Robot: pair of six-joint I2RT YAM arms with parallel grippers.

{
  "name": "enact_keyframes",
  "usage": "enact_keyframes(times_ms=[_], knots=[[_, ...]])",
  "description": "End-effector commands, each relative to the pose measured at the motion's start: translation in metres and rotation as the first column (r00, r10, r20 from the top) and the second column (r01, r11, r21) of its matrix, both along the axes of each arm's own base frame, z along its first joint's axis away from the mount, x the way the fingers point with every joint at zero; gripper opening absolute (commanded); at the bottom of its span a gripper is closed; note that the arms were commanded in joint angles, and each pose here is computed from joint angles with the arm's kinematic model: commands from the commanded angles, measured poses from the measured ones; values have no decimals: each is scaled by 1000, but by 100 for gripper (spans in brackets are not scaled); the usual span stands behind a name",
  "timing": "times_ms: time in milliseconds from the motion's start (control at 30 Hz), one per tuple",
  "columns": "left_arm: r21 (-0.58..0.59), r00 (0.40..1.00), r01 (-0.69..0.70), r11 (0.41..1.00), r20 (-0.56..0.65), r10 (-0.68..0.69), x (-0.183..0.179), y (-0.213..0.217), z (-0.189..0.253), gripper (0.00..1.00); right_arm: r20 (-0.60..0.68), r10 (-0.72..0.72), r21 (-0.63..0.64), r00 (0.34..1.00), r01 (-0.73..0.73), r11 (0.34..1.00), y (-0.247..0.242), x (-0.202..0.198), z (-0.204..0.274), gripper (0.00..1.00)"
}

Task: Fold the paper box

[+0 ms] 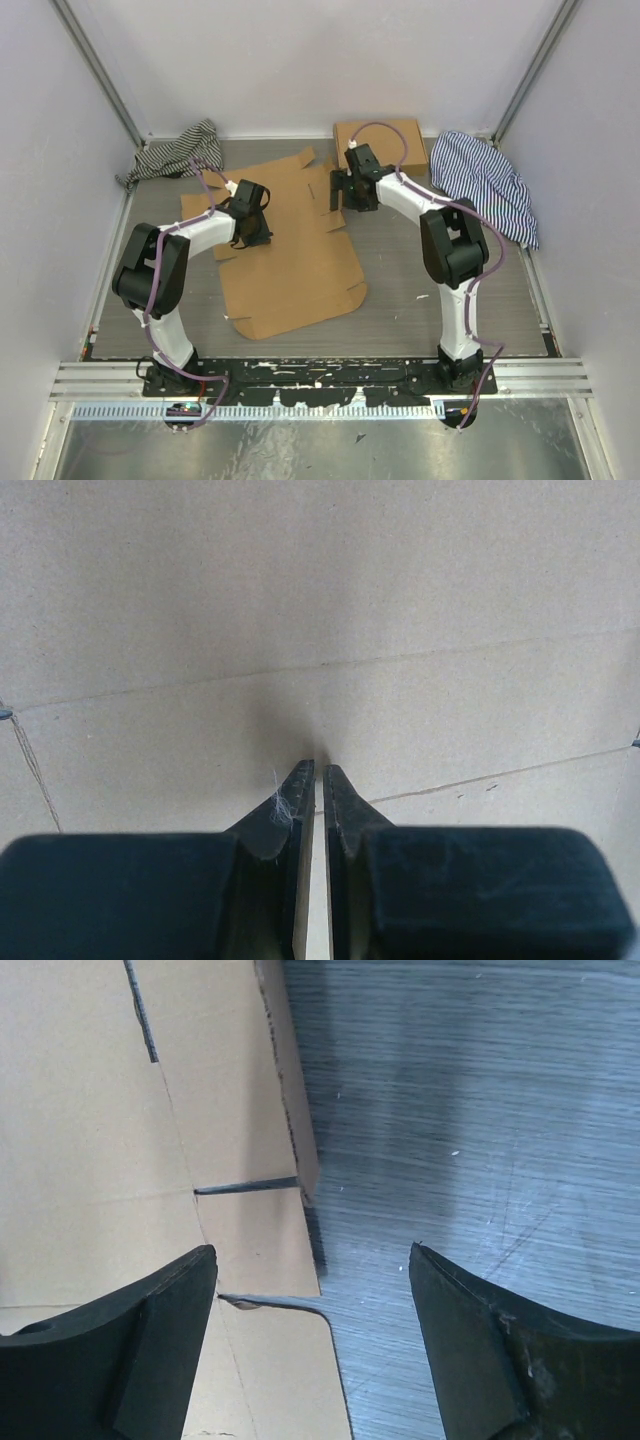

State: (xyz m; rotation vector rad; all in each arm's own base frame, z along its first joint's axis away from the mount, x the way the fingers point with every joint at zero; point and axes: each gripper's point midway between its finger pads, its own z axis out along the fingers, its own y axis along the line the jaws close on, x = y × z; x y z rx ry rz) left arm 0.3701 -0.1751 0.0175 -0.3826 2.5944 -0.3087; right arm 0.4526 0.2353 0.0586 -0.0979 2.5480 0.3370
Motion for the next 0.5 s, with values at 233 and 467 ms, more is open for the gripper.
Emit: enact_keyframes(times_ms=[233,467], knots=[[71,973,48,996,-230,-30,-56,13,-48,15,-22,69,74,997,-67,995,23,-6,-10,79],[66,972,48,997,-232,-32,-57,12,-48,13,-50,78,77,996,-74,994,24,-11,-21,77]])
